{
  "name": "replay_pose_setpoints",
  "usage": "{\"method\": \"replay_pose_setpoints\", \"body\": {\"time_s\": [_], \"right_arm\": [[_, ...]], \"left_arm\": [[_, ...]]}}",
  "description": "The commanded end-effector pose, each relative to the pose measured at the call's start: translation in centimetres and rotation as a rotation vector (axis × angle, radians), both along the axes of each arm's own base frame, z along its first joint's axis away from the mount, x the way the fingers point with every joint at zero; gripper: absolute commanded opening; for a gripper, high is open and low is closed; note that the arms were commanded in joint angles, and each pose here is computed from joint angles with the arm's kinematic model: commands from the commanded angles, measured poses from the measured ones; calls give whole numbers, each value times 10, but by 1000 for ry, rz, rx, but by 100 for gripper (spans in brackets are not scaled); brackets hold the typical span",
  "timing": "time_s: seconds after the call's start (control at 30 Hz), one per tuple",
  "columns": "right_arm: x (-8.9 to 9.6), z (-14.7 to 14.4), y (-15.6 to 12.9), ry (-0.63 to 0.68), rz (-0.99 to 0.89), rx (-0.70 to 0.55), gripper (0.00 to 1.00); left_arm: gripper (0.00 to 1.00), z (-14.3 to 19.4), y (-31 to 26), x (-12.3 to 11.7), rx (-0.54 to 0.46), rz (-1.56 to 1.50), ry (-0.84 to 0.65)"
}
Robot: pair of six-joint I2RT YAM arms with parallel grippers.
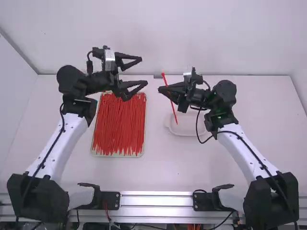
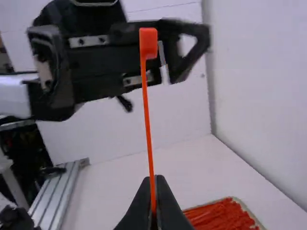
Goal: Fasten the cable tie
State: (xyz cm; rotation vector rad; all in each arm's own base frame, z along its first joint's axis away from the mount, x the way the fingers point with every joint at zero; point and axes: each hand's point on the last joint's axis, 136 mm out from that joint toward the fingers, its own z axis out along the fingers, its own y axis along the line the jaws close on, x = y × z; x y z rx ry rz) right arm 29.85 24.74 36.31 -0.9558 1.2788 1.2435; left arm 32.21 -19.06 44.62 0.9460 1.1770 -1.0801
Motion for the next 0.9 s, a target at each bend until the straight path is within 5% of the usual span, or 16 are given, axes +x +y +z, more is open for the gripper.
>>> {"method": "replay_pose_setpoints", "body": {"time_s": [0.0,0.33,0.7,0.87], "right_arm": [[-16,24,4,-46,49,26,0],[-24,60,-2,-155,25,133,0],[-28,82,0,-217,-14,219,0],[-25,83,1,-225,-34,224,0]], "left_arm": [[99,2,-9,-23,100,-222,-24],[97,19,-38,-22,129,-380,39],[71,48,-65,-35,69,-389,12],[49,51,-66,-31,47,-364,34]]}}
